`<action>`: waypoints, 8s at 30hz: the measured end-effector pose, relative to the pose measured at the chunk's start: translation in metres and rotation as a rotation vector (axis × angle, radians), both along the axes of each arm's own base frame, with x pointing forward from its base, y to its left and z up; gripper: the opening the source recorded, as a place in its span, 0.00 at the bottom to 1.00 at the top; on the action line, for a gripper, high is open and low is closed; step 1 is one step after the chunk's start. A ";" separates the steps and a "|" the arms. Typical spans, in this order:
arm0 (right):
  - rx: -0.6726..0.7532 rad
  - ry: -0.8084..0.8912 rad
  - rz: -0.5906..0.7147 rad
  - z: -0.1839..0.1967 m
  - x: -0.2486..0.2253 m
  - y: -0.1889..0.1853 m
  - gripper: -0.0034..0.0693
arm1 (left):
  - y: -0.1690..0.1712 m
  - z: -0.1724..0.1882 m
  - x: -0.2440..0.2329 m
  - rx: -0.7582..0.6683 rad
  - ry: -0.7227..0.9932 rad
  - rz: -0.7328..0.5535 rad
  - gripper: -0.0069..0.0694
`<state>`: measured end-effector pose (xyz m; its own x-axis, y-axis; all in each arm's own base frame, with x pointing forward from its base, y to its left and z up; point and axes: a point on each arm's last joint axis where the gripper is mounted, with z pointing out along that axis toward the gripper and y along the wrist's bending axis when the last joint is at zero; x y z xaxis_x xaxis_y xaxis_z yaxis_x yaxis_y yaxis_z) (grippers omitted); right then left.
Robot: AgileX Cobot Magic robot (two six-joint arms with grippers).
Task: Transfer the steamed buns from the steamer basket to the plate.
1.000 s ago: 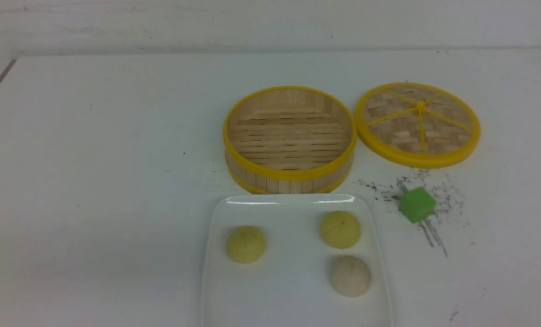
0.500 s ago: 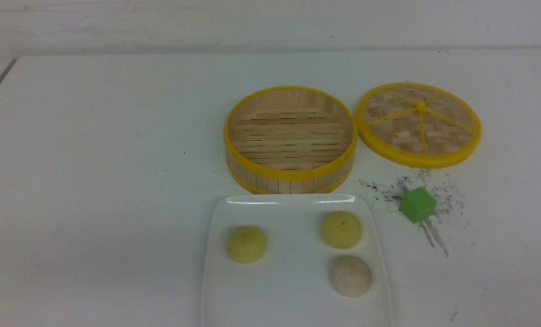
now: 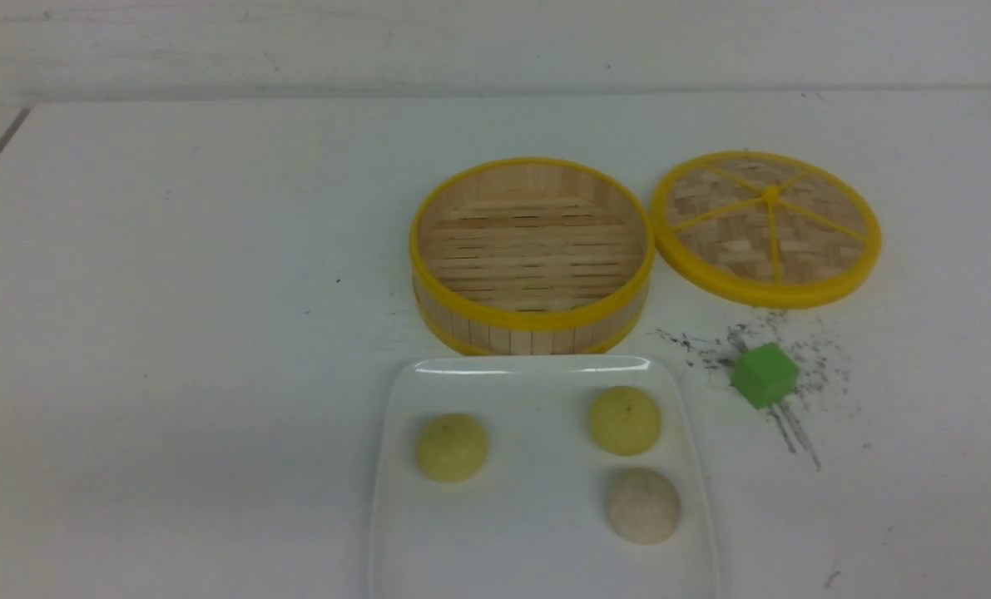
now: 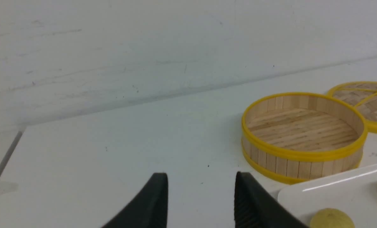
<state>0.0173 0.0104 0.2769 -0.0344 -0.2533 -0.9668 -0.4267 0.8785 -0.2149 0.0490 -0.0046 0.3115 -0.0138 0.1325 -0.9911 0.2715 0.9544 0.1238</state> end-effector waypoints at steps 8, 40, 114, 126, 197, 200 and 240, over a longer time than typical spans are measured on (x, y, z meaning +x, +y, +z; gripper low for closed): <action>0.001 -0.002 0.000 0.000 0.000 0.000 0.73 | -0.007 0.007 -0.002 -0.350 0.036 -0.081 0.51; 0.001 -0.002 0.000 0.000 0.000 0.000 0.73 | 0.001 -0.125 0.023 -0.149 0.165 0.239 0.51; 0.000 0.001 0.000 0.000 0.000 0.000 0.73 | 0.011 -0.140 0.003 -0.103 0.260 0.358 0.51; 0.000 0.001 0.000 0.000 0.000 0.000 0.73 | 0.011 -0.140 0.003 -0.103 0.260 0.358 0.51; 0.168 0.220 -0.563 -0.105 0.033 -0.015 0.73 | 0.011 -0.139 0.003 -0.101 0.261 0.359 0.51; 0.168 0.220 -0.563 -0.105 0.033 -0.015 0.73 | 0.011 -0.139 0.003 -0.101 0.261 0.359 0.51; 0.167 0.220 -0.563 -0.105 0.033 -0.015 0.73 | 0.011 -0.140 0.003 -0.098 0.262 0.359 0.51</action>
<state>0.0504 -0.0044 0.1720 -0.3211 0.0159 -0.9469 0.0930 0.9956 -0.0148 0.0524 0.0061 0.1720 -0.2933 -0.0207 -0.9558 -0.0690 0.9976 -0.0004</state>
